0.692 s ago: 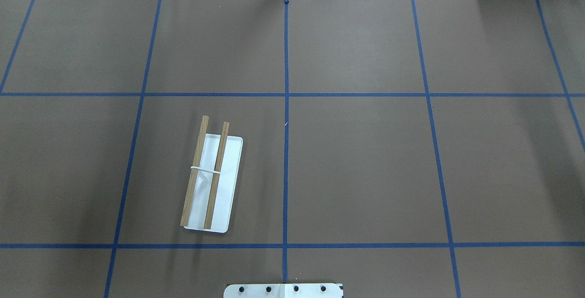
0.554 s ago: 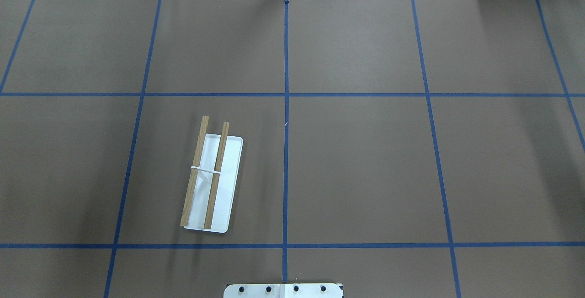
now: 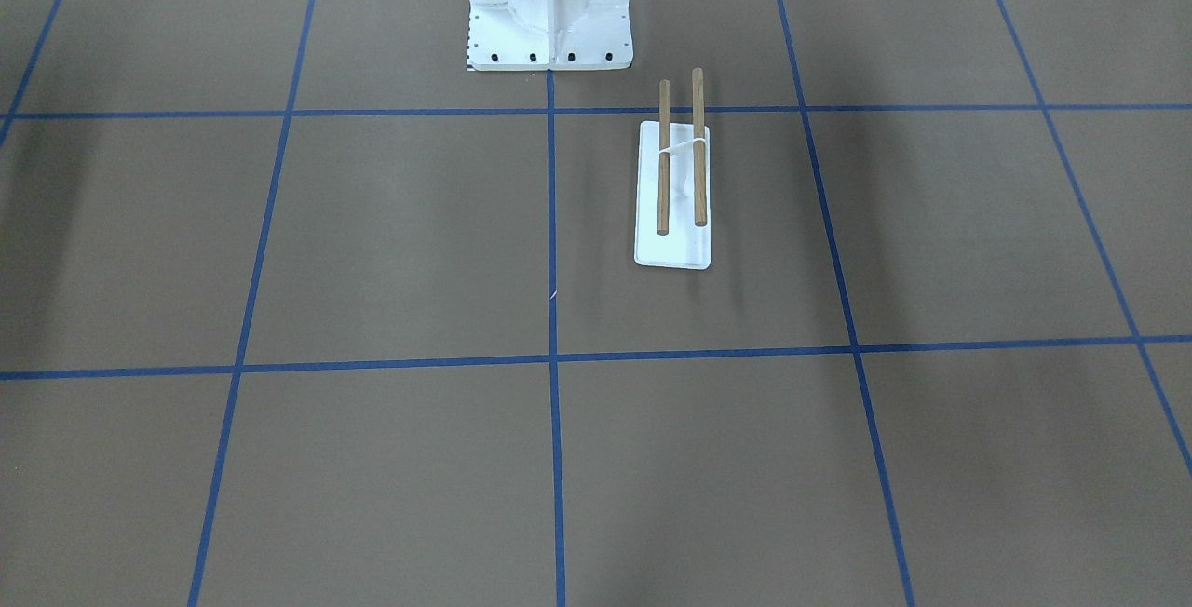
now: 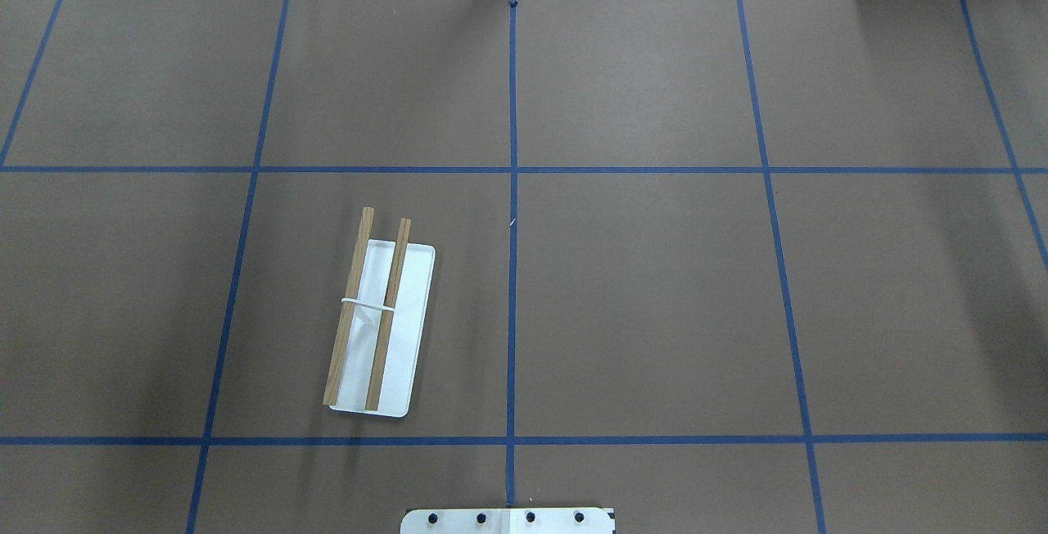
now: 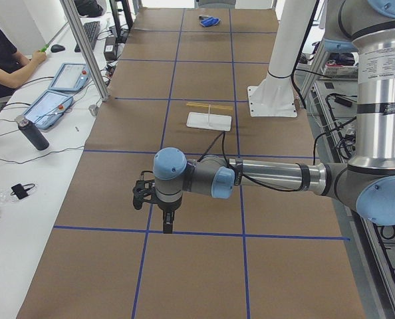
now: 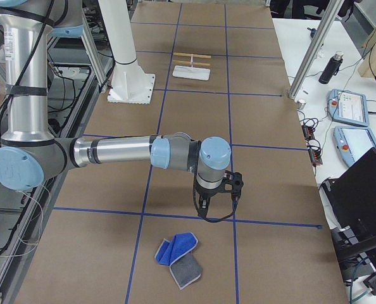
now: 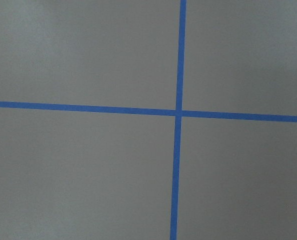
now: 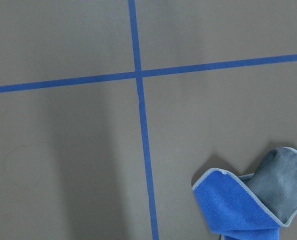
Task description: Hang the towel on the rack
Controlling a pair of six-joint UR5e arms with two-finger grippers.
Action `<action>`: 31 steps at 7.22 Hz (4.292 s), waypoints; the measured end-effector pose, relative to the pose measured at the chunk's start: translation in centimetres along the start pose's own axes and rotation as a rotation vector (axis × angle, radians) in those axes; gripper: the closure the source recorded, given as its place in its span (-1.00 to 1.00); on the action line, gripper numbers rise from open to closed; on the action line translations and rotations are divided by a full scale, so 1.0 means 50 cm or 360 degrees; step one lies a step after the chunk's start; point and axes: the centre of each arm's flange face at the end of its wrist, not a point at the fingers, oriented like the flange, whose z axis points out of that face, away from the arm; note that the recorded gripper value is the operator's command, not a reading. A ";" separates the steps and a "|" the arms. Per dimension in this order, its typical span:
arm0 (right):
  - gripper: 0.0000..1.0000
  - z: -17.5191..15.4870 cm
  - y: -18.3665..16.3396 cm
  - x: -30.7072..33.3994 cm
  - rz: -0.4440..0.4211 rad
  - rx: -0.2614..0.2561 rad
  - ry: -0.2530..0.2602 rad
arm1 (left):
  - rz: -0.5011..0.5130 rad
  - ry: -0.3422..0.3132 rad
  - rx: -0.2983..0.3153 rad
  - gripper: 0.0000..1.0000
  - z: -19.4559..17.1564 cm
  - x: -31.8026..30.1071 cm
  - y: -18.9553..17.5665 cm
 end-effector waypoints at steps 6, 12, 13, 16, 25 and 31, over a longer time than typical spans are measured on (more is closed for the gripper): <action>-1.00 0.001 0.000 -0.001 -0.0005 0.0003 -0.0018 | 0.0006 0.0002 0.0001 -0.96 0.002 -0.002 0.000; -1.00 -0.003 -0.013 -0.007 -0.0011 0.0010 -0.0016 | 0.0014 0.0013 0.0004 -0.96 0.003 0.001 -0.003; -1.00 0.002 -0.012 -0.003 -0.0008 0.0003 -0.0019 | 0.0021 0.0015 0.0008 -0.96 0.002 0.004 -0.007; -1.00 0.081 -0.011 0.074 -0.0065 -0.0028 -0.0013 | 0.0030 0.0007 0.0022 -0.96 0.028 -0.018 -0.013; -1.00 0.312 -0.041 0.298 -0.0086 -0.0099 0.0184 | 0.0050 0.0014 0.0053 -0.96 0.041 -0.028 -0.028; -0.11 0.406 -0.041 0.300 -0.0175 -0.0169 0.0189 | 0.0059 0.0015 0.0062 -0.96 0.037 -0.022 -0.039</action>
